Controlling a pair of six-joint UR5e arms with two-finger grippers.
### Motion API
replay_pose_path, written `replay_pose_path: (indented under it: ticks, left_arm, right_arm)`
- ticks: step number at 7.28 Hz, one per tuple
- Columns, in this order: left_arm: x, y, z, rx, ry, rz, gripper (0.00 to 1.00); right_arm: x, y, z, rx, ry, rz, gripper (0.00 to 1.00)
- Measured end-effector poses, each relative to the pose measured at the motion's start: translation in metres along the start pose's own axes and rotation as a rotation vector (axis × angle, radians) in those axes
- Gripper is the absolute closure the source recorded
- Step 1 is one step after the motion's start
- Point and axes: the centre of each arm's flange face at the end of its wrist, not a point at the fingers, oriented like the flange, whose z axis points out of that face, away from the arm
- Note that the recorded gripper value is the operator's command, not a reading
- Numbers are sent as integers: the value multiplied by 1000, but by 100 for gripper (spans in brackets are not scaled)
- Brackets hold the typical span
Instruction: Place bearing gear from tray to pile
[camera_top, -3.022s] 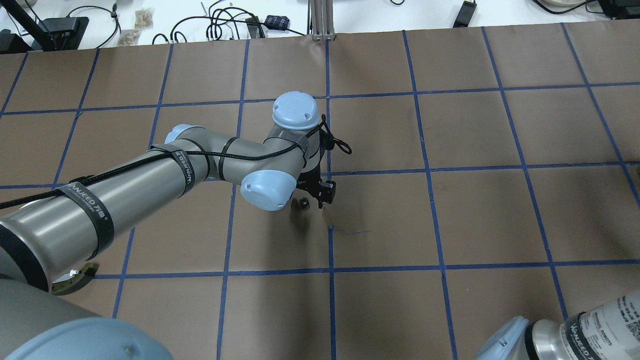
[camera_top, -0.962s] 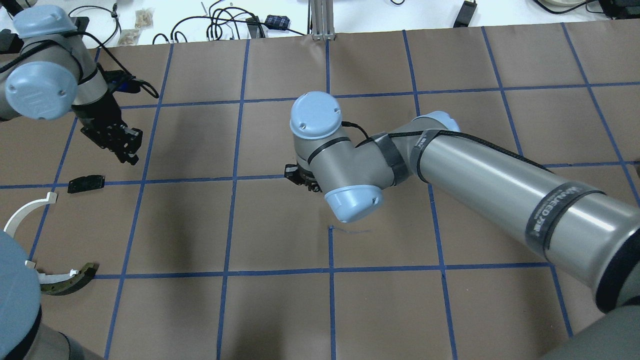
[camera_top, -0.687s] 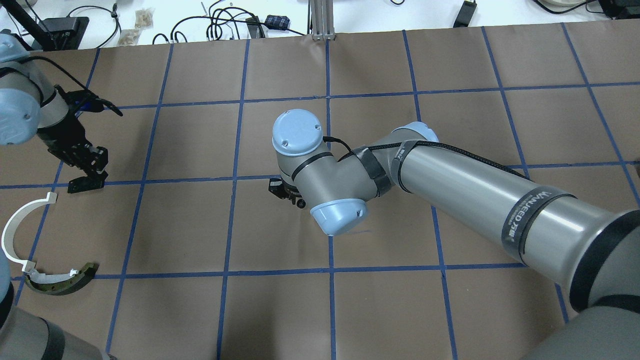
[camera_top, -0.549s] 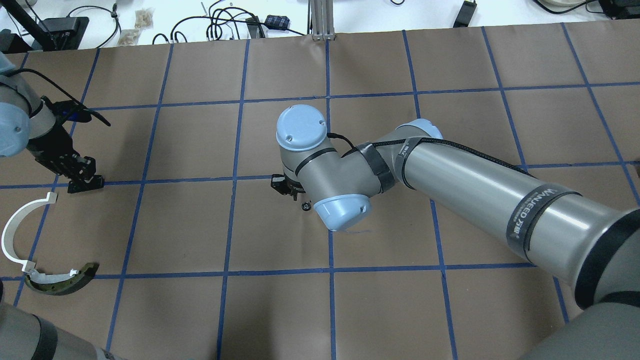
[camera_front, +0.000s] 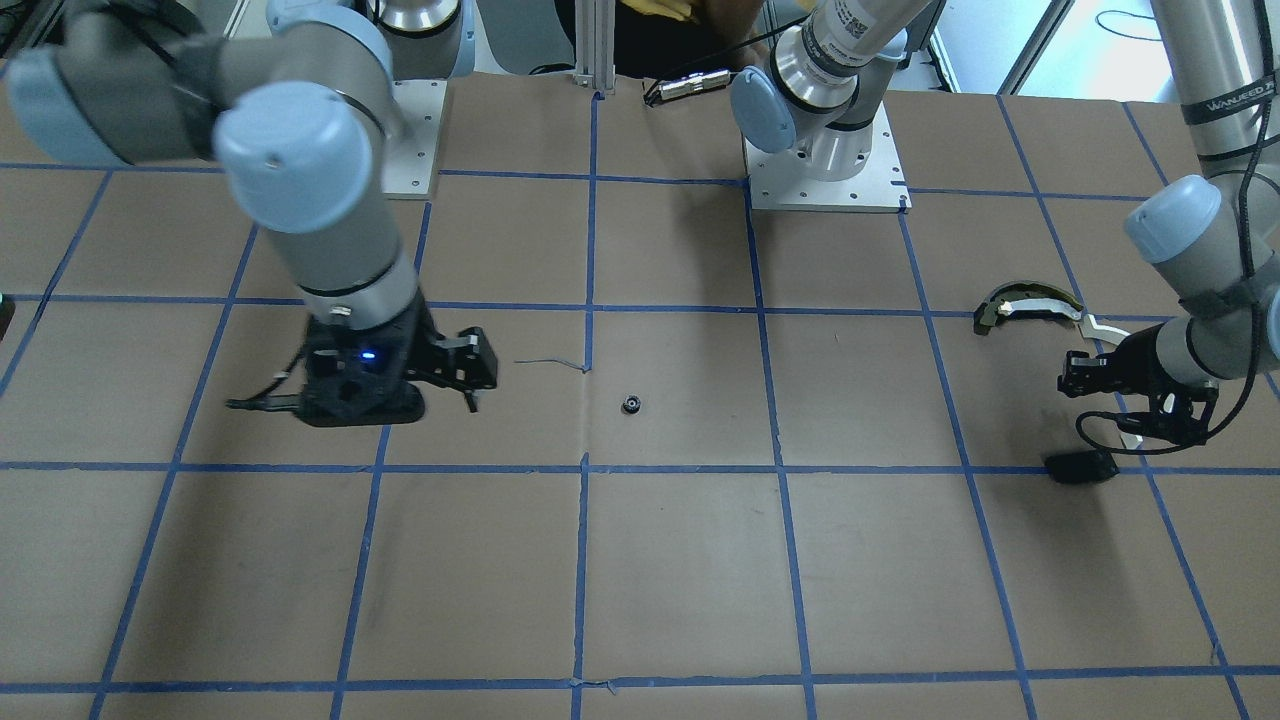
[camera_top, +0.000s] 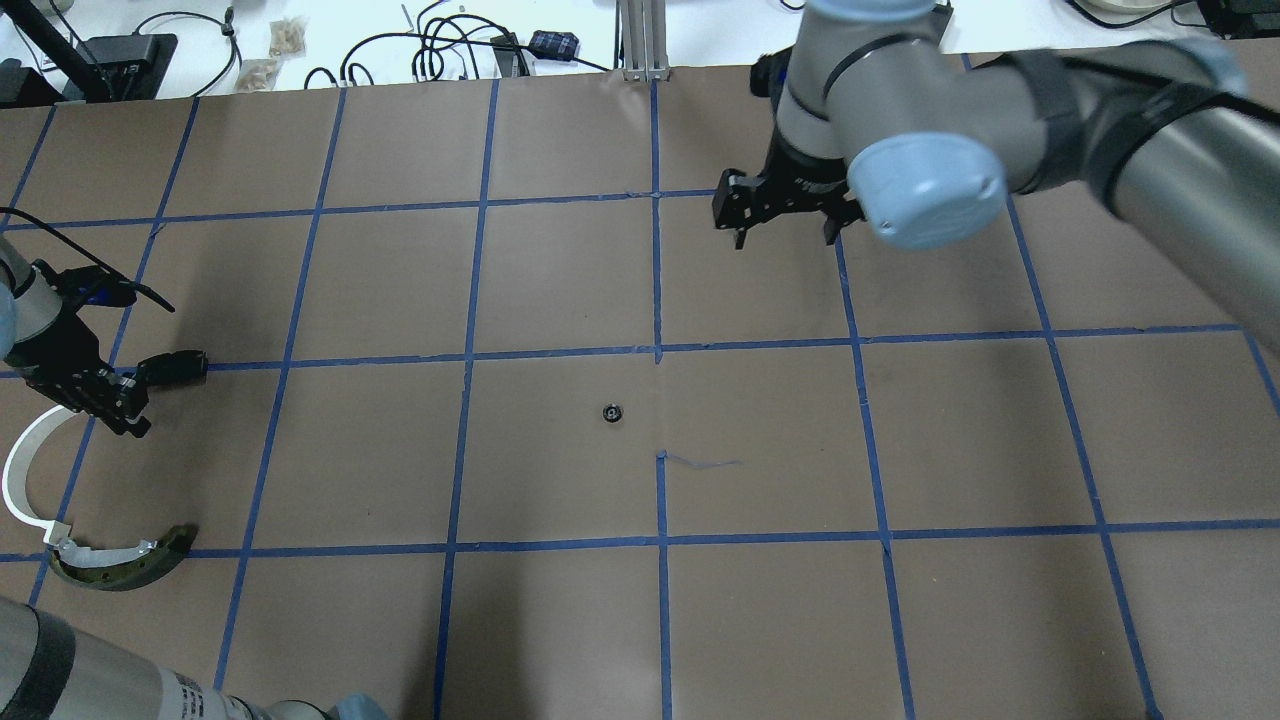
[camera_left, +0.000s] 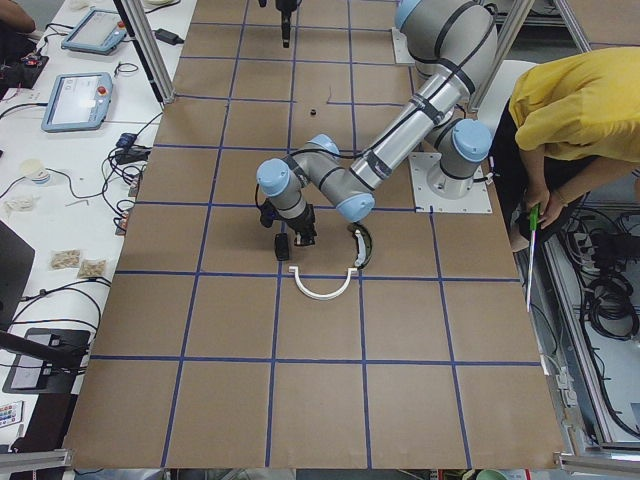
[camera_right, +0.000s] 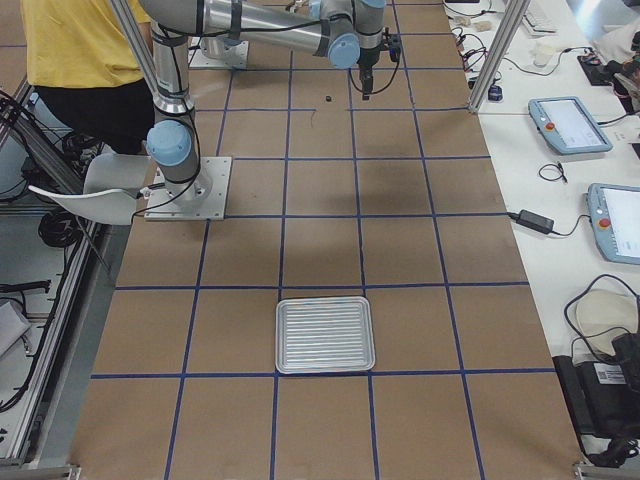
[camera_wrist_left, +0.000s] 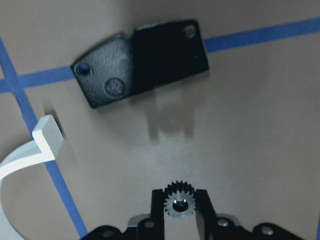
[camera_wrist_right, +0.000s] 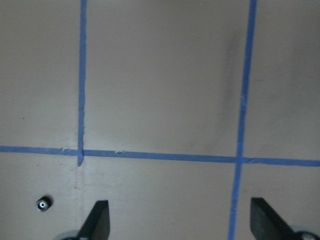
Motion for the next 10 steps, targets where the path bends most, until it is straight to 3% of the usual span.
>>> replay_pose_path:
  ticks: [2, 3, 4, 5, 6, 7, 8, 10]
  left_arm:
    - [-13, 6, 14, -18, 5, -21, 100]
    - [-22, 9, 21, -24, 14, -34, 100]
    - [-26, 11, 25, -28, 18, -41, 36]
    - [-28, 11, 27, -30, 21, -46, 2]
    - [-29, 10, 28, -30, 22, -50, 0]
    - [-29, 9, 27, -27, 19, -52, 0]
    - [-29, 8, 23, -24, 11, -52, 0]
    - [-13, -11, -5, 16, -24, -81, 0]
  right_arm:
    - [37, -2, -96, -34, 56, -16, 0]
    - [29, 14, -129, -34, 60, -32, 0]
    - [18, 36, -156, -18, 58, -53, 0]
    - [13, 53, -170, -10, 59, -87, 0]
    - [15, 56, -161, -35, 63, -115, 0]
    - [19, 52, -134, -82, 64, -114, 0]
    - [27, 46, -109, -98, 65, -95, 0]
    - [41, 41, -87, -71, 62, -62, 0]
